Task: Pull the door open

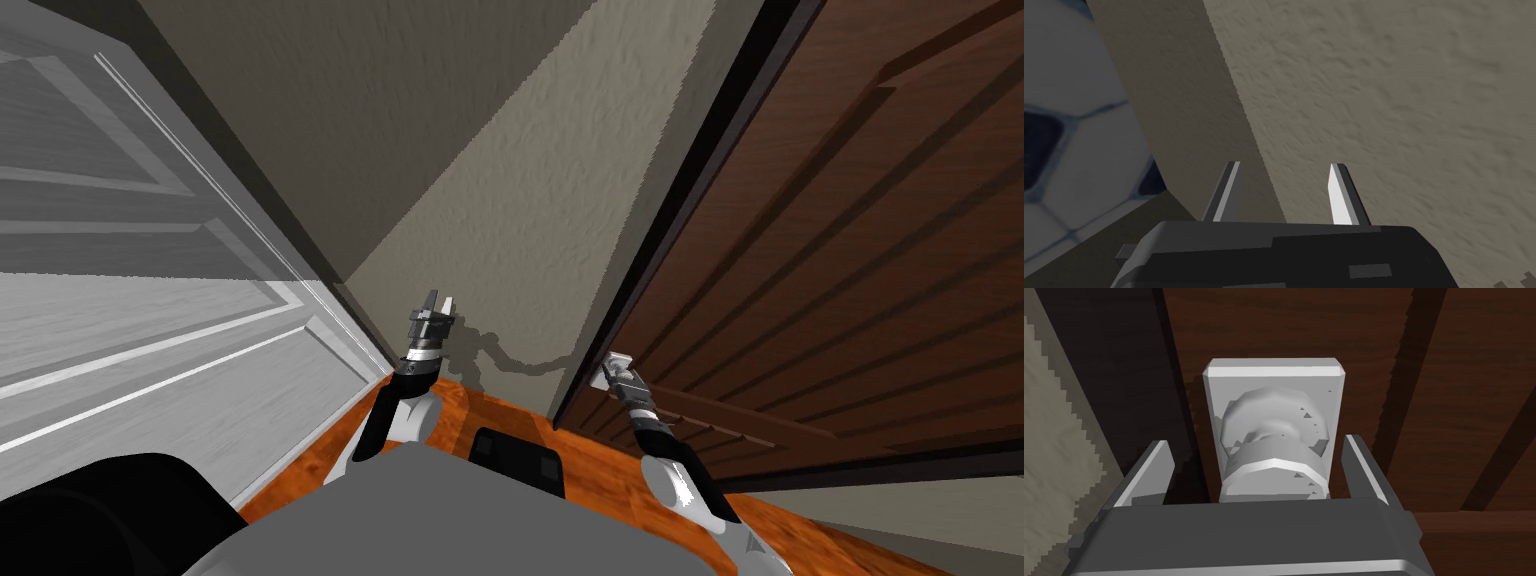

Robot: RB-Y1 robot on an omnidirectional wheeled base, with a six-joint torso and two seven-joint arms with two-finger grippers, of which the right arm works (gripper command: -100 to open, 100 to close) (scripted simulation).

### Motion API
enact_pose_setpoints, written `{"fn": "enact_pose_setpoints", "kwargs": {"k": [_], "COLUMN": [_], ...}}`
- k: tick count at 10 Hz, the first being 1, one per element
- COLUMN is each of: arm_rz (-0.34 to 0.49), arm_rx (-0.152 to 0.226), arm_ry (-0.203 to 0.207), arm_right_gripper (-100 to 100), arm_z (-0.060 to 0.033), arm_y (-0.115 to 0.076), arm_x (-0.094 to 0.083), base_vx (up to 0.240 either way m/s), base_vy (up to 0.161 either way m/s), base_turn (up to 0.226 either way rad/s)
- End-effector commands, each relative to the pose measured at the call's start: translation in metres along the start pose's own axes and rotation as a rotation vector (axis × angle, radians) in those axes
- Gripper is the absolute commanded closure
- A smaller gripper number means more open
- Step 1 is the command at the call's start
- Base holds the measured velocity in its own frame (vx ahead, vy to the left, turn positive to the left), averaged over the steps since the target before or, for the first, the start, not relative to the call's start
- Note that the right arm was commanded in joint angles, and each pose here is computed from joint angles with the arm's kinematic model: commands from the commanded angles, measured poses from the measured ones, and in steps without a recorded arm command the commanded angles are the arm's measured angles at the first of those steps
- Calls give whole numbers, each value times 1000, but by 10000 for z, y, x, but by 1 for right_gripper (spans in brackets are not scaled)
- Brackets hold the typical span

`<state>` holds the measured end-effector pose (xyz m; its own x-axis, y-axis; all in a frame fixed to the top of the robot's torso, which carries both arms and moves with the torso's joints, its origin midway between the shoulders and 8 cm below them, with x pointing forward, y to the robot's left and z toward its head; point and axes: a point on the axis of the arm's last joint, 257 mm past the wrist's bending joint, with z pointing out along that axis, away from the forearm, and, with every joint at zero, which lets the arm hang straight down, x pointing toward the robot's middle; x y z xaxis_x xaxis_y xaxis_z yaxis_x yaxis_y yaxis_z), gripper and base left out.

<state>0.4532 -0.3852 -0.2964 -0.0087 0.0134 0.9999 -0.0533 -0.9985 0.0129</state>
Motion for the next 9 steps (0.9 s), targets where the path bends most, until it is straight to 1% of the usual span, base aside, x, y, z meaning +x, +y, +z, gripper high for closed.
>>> {"fn": "enact_pose_setpoints", "kwargs": {"k": [1,6,9], "arm_rz": [-1,-1,-1], "arm_rx": [2,2,21], "arm_ry": [0,0,0], "arm_right_gripper": [100,100,100], "arm_z": [-4,-4,-57], "arm_y": [-13,-13,2], "arm_x": [-1,-1,7], "base_vx": [0,-4,-159], "base_vy": [-2,-3,-73], "base_turn": [-23,-1,124]}}
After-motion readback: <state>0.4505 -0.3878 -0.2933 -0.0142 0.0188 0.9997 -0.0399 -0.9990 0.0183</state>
